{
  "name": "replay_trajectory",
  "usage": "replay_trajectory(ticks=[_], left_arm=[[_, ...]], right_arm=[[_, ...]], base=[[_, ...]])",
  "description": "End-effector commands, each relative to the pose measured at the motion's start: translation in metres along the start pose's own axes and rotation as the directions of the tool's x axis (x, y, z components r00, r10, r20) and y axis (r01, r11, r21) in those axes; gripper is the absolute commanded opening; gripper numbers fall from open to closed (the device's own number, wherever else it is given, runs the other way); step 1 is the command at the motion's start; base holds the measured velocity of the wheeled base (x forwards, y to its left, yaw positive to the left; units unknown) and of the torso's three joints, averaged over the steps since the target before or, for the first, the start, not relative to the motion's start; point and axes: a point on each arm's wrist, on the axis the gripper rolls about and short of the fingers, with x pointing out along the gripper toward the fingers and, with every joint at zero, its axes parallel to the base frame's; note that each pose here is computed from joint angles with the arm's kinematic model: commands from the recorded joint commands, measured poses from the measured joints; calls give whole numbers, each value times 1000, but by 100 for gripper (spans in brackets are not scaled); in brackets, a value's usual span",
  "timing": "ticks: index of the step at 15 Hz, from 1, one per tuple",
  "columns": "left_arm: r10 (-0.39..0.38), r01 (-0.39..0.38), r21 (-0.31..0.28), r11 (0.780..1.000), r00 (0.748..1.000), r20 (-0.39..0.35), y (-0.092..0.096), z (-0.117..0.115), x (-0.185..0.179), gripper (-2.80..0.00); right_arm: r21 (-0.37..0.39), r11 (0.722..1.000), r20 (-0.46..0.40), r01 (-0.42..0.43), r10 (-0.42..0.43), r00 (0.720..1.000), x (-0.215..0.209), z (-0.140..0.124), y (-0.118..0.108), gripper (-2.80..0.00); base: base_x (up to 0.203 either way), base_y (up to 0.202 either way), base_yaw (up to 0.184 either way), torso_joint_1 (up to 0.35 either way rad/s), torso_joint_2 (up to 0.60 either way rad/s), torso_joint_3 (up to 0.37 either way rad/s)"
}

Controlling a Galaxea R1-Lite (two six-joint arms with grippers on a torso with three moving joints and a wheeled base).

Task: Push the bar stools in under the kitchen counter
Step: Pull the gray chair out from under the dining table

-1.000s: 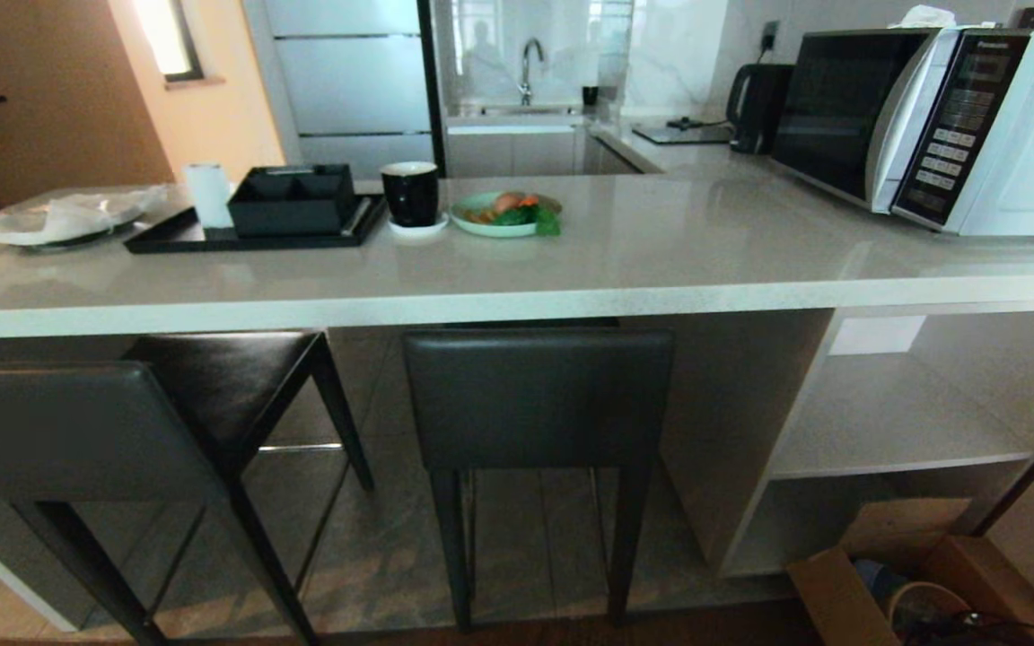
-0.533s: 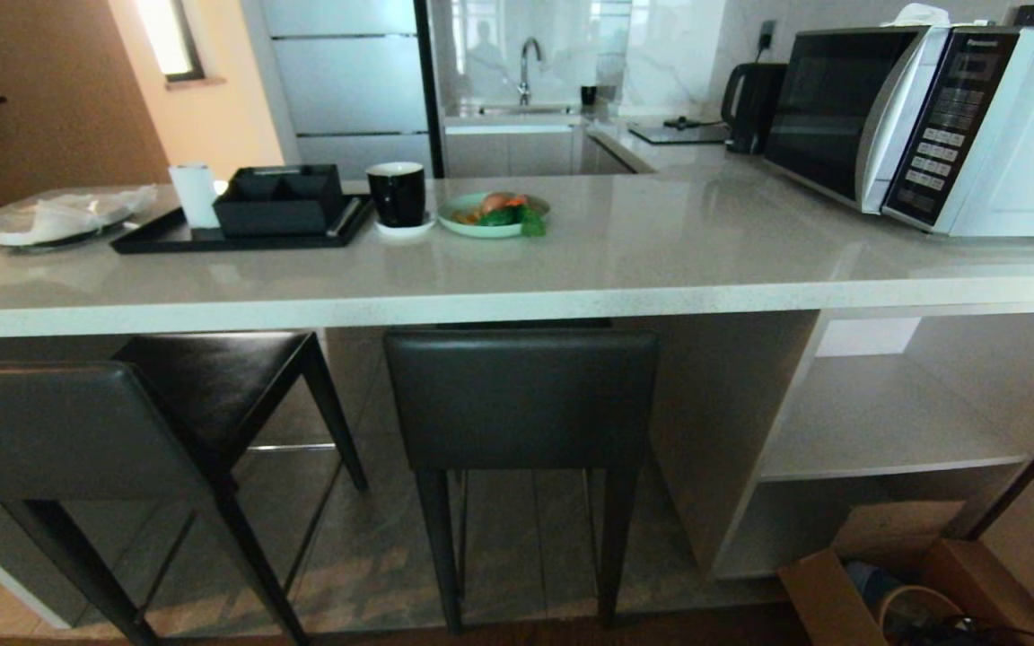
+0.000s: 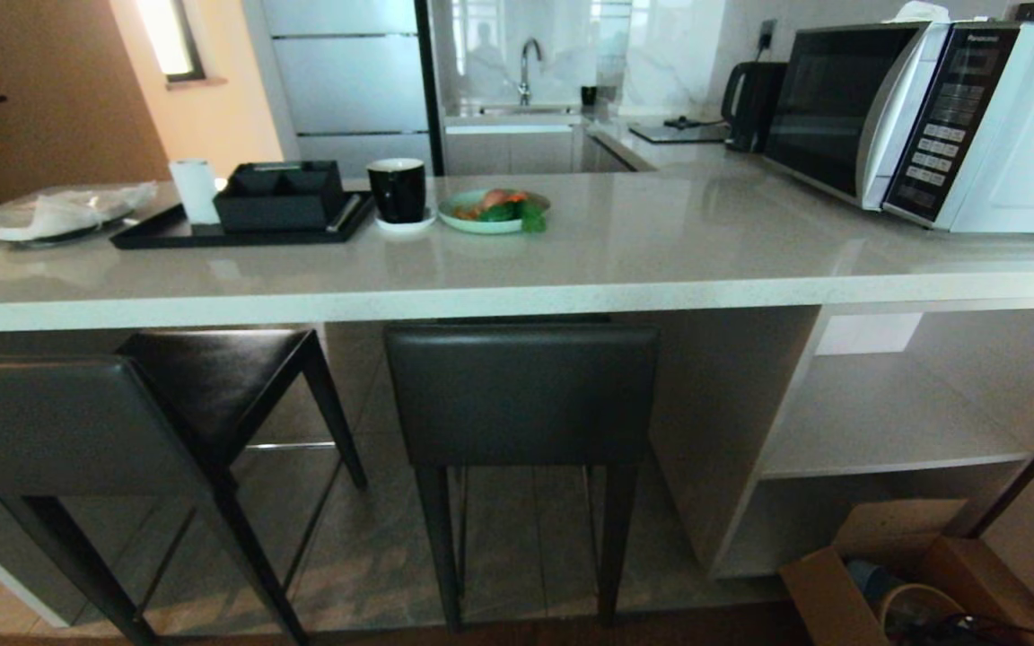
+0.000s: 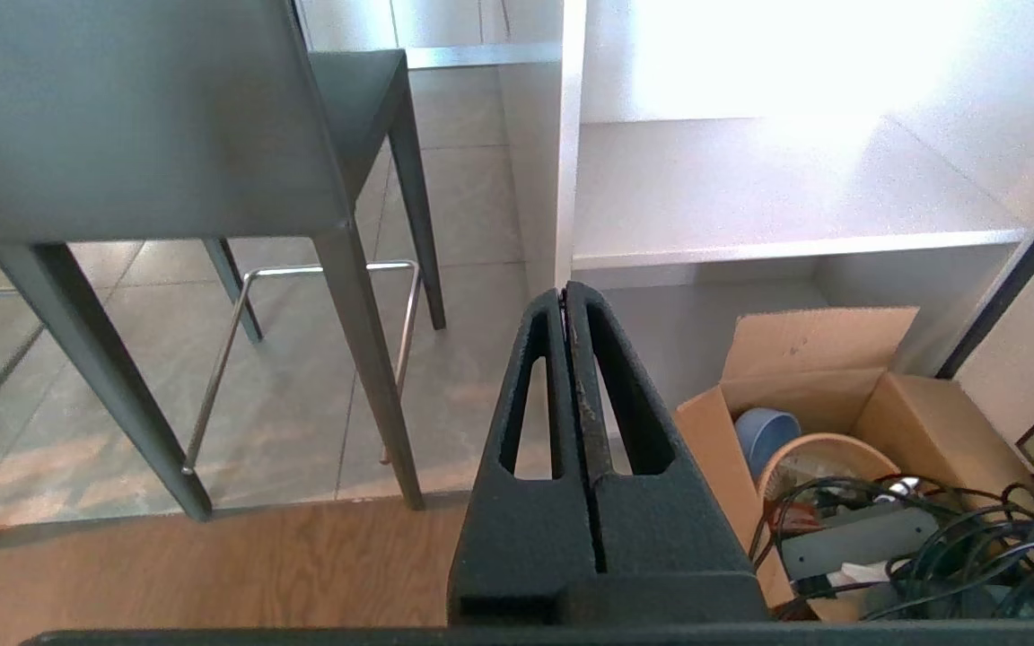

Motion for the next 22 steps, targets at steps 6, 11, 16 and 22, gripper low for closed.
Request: replay_trajectory(ticks=[6, 11, 16, 22], left_arm=[[0, 0, -1, 1000, 1000, -1, 0, 0, 0, -280], [0, 0, 0, 1000, 1000, -1, 0, 0, 0, -280], [0, 0, -1, 1000, 1000, -1, 0, 0, 0, -280], [0, 0, -1, 1000, 1000, 0, 0, 0, 0, -280]], right_arm=[[0, 1000, 0, 1, -1, 1000, 0, 0, 0, -280], [0, 1000, -1, -1, 1, 1000, 0, 0, 0, -280], [0, 1000, 0, -1, 1, 1000, 0, 0, 0, -280], [0, 1000, -1, -1, 1, 1000, 0, 0, 0, -280]], base=[[0, 0, 0, -159, 428, 265], [0, 0, 0, -138, 458, 311], [0, 0, 0, -44, 176, 134], [118, 0, 0, -1, 7, 9]])
